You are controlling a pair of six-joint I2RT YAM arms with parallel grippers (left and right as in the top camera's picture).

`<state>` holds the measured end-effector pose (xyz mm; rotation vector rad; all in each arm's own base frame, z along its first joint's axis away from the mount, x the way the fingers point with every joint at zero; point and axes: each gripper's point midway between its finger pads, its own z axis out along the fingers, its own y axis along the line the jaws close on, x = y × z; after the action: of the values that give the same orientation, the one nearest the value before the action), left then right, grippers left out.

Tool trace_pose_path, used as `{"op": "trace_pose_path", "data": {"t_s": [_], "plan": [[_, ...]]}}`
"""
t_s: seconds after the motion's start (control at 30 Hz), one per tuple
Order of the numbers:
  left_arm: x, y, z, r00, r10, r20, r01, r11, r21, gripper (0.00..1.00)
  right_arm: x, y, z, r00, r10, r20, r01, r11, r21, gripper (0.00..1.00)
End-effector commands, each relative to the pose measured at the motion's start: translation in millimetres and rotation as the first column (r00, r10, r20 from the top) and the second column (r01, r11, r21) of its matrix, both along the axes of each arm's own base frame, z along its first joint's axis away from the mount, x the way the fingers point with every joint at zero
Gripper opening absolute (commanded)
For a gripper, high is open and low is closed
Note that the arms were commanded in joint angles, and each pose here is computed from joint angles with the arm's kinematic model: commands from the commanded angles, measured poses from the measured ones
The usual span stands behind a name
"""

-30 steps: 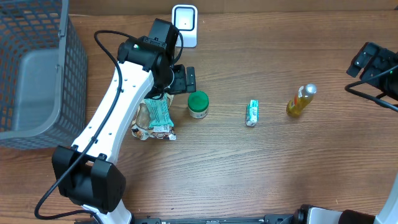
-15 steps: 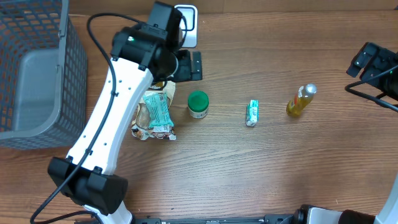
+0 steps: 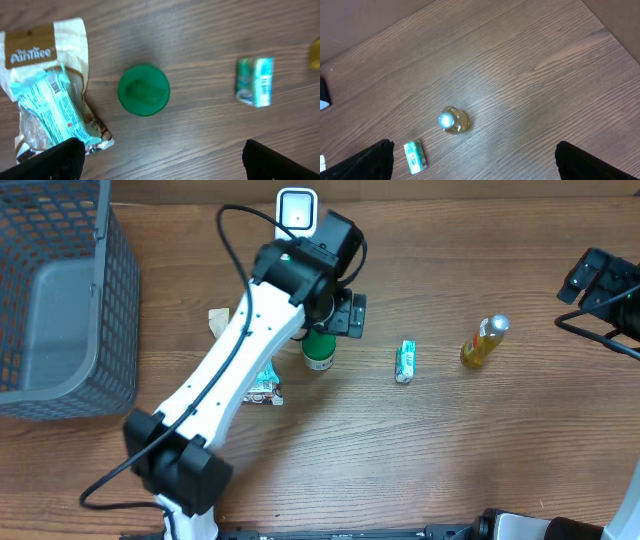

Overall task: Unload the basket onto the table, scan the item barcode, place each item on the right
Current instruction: 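Retract the right arm to the right and move left gripper over green jar, then lower the left gripper onto the green-lidded jar and grasp it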

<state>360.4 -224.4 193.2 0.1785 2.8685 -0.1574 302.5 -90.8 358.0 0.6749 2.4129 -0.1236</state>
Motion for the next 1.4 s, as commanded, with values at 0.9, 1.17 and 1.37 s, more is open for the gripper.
{"op": "trace_pose_path", "data": {"t_s": [0.9, 1.17, 1.37], "plan": [[24, 10, -117, 0.982, 0.099, -0.163, -0.066, 0.978, 0.195, 1.0, 0, -1, 1, 1.0, 0.0, 0.002, 0.0, 1.0, -0.005, 1.0], [20, 1, -119, 0.976, 0.095, -0.198, -0.068, 0.988, 0.138, 1.0, 0, -1, 1, 1.0, 0.0, 0.002, 0.0, 1.0, -0.005, 1.0], [20, 1, -120, 0.976, 0.096, -0.196, -0.07, 0.988, 0.137, 1.0, 0, -1, 1, 1.0, 0.0, 0.002, 0.0, 1.0, -0.005, 1.0]]}}
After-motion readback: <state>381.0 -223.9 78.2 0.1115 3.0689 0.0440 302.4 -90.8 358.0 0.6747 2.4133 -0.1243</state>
